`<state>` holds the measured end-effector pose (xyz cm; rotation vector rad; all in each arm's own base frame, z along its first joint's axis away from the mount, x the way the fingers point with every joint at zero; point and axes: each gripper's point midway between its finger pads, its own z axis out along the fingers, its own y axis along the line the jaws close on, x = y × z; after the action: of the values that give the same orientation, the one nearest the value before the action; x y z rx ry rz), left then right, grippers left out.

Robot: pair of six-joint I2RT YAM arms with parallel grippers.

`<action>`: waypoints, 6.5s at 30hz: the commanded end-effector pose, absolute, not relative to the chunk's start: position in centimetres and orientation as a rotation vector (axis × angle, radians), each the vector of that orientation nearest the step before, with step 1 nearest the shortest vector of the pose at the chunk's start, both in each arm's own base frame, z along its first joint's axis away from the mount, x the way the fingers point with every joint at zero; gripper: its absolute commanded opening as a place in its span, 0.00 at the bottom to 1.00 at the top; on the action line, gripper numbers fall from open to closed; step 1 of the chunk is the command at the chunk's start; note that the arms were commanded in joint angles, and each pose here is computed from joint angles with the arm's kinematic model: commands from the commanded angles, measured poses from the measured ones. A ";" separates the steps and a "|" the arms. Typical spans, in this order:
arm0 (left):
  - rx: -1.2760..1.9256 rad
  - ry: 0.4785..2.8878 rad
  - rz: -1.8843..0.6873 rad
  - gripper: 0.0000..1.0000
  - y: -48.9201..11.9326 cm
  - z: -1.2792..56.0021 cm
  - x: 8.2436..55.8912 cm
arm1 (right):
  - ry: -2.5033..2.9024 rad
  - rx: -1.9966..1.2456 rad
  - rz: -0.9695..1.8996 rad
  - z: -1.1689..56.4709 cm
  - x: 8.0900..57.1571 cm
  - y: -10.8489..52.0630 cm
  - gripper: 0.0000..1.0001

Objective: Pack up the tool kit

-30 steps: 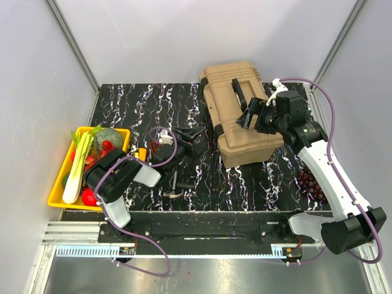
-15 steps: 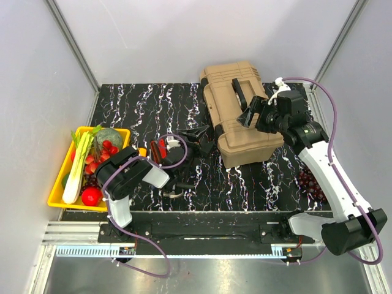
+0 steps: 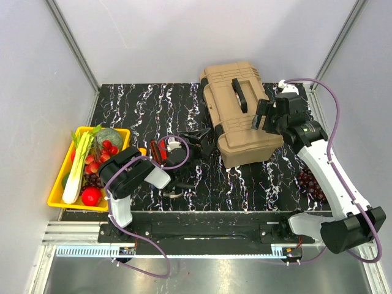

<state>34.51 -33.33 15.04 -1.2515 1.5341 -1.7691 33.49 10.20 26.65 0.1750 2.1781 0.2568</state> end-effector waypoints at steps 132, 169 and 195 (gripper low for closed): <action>-1.251 1.322 -1.597 0.88 -24.0 20.5 30.2 | 2.407 0.534 0.678 19.0 27.5 13.6 0.88; -1.592 1.434 -1.633 0.86 -29.3 15.2 33.9 | 2.339 0.494 0.606 21.9 29.1 12.7 0.85; -1.360 1.051 -2.032 0.36 -29.5 23.0 34.0 | 2.346 0.476 0.586 21.9 29.1 12.6 0.82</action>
<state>34.39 -29.78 12.93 -1.4439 1.4320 -1.6073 30.86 11.01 22.59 0.5073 2.2508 0.5312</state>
